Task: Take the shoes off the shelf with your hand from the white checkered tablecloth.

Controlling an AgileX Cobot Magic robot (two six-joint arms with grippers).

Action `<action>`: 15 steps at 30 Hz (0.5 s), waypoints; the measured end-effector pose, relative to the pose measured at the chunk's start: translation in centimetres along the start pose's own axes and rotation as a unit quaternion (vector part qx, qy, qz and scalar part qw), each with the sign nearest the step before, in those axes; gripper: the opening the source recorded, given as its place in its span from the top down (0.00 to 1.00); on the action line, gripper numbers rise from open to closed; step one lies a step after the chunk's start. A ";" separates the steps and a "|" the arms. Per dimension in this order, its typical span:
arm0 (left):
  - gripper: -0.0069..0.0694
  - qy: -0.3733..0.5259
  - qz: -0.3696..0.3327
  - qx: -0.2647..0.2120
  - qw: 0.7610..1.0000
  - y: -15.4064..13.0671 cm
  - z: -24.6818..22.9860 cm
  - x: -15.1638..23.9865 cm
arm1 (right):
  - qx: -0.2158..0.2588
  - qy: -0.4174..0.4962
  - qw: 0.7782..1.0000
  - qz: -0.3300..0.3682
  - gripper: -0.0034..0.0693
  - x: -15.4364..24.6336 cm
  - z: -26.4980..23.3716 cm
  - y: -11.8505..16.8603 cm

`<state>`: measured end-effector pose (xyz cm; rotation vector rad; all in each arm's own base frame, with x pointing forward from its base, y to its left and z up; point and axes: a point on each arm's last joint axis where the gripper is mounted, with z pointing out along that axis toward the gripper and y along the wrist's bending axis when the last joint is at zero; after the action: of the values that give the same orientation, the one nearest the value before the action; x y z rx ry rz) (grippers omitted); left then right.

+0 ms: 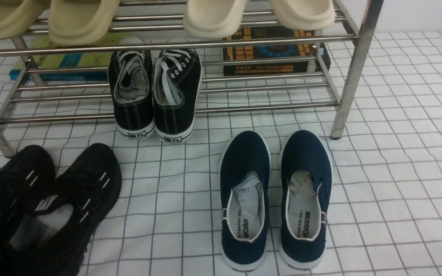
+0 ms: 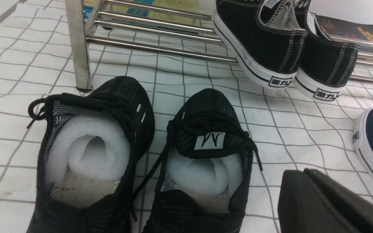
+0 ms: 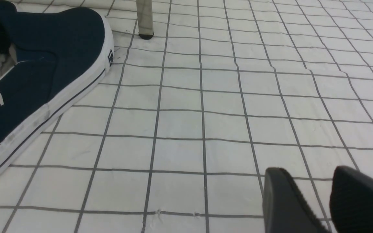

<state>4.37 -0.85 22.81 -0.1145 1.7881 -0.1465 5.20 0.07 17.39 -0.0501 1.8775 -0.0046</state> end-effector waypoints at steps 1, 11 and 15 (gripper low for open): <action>0.89 -0.004 0.000 -0.005 1.000 0.2 0.3 0.3 | 0.000 0.000 1.000 0.000 0.62 0.0 0.0 0.0; 0.88 0.006 0.050 -0.002 0.999 1.2 1.7 3.7 | 0.000 0.000 1.000 0.000 0.62 0.0 0.0 0.0; 0.88 0.014 0.052 0.014 0.998 1.3 2.1 4.6 | 0.000 0.000 1.000 0.000 0.62 0.0 0.0 0.0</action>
<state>5.37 -0.36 17.69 -0.0001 1.8141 -0.0986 5.20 0.07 17.39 -0.0501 1.8775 -0.0046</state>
